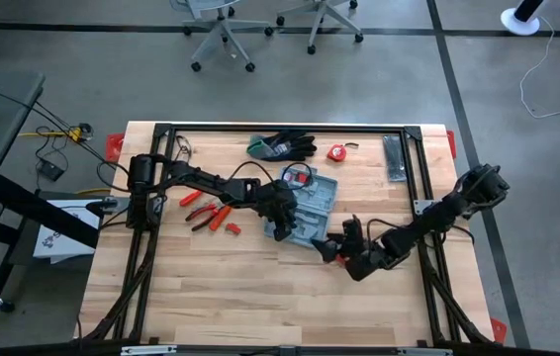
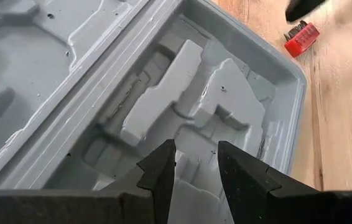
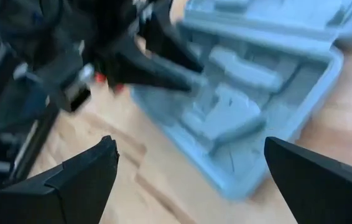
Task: Prefit tool cases
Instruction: Remove the set of hex keys from the tool case
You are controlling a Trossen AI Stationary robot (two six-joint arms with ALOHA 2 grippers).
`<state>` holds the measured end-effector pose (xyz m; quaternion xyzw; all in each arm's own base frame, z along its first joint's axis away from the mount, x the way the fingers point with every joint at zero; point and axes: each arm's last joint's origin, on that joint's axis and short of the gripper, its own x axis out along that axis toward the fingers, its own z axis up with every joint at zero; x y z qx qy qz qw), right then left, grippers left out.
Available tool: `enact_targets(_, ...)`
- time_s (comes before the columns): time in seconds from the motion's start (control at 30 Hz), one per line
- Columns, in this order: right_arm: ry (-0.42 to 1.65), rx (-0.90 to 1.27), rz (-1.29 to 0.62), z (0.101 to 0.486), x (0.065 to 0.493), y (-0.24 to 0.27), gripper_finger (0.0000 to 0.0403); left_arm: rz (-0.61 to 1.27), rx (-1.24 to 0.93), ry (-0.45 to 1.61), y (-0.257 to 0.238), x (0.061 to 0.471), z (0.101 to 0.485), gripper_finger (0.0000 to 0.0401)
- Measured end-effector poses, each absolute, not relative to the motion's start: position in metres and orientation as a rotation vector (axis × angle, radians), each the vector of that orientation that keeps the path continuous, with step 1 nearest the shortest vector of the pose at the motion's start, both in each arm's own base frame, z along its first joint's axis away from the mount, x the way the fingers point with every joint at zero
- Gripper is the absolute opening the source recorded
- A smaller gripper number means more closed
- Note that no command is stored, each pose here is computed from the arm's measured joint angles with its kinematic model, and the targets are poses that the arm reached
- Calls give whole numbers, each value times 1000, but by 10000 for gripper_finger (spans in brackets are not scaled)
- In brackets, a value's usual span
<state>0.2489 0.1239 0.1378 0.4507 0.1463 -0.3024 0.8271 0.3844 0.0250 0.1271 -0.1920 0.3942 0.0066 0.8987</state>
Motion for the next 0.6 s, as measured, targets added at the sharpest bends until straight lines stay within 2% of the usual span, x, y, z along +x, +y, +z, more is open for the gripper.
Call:
enact_targets(0.37,378,929,-590,139,257,115,390,13,-398,816,25,384,127,115)
enact_targets(0.6,438,943,-478,143,267,109,390,13,-398,814,25,385,127,115)
